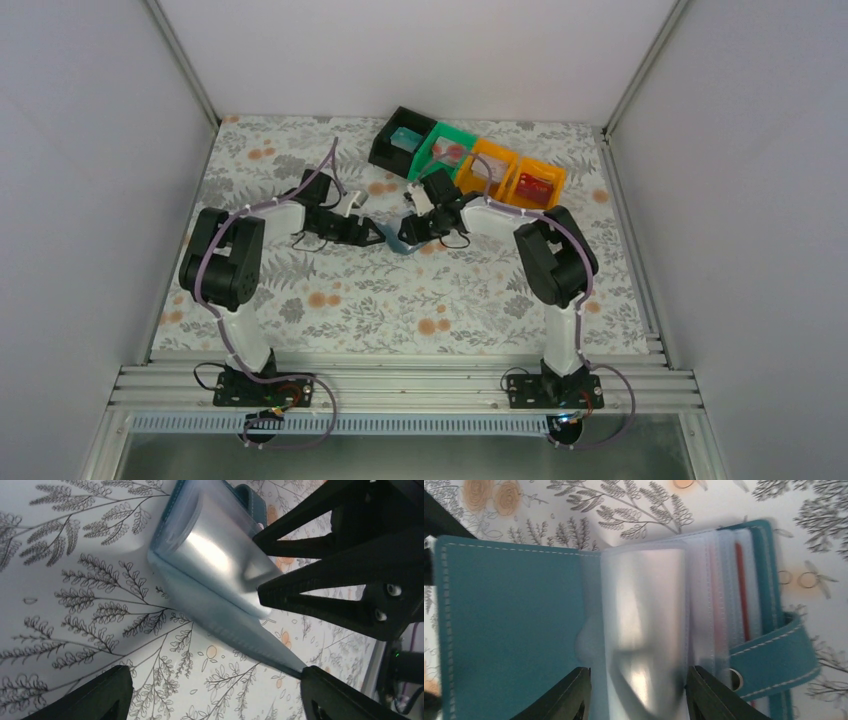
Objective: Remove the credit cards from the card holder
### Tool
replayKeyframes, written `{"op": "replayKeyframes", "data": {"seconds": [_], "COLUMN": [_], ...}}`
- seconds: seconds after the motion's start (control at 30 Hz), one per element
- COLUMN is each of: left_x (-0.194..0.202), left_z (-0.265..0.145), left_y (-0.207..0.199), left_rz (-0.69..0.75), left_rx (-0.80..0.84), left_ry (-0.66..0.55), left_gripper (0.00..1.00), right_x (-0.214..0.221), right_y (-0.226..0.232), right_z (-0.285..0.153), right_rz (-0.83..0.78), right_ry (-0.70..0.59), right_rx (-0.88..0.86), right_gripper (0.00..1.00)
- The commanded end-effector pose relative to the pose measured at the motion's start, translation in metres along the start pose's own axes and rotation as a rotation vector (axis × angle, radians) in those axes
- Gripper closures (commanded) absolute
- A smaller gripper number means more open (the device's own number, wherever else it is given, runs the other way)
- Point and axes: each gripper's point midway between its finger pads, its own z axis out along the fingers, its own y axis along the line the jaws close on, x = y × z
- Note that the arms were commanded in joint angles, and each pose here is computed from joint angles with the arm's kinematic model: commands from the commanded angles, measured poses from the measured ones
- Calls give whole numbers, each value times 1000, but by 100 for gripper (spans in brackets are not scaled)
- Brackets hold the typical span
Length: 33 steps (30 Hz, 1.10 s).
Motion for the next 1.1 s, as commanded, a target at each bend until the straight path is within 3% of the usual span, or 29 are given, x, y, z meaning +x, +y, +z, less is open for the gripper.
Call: {"op": "replayKeyframes", "data": {"seconds": [0.0, 0.2, 0.57, 0.7, 0.93, 1.07], "left_x": [-6, -3, 4, 7, 12, 13], "left_z": [4, 7, 11, 13, 17, 18], "left_y": [7, 19, 39, 43, 47, 48], "left_rz": [22, 16, -32, -44, -60, -59], "left_rx": [-12, -43, -65, -66, -67, -71], "left_ry": [-1, 12, 31, 38, 51, 52], "left_gripper": [22, 36, 38, 43, 48, 48], "right_x": [13, 9, -17, -39, -25, -15], "right_y": [21, 54, 85, 75, -13, -15], "right_z": [12, 12, -5, -30, -42, -16], "right_rz": [3, 7, -5, -19, 119, 138], "right_ry": [55, 64, -2, -65, -90, -31], "right_rx": [-94, -297, -443, -343, -33, -78], "right_gripper": [50, 54, 56, 54, 47, 47]}}
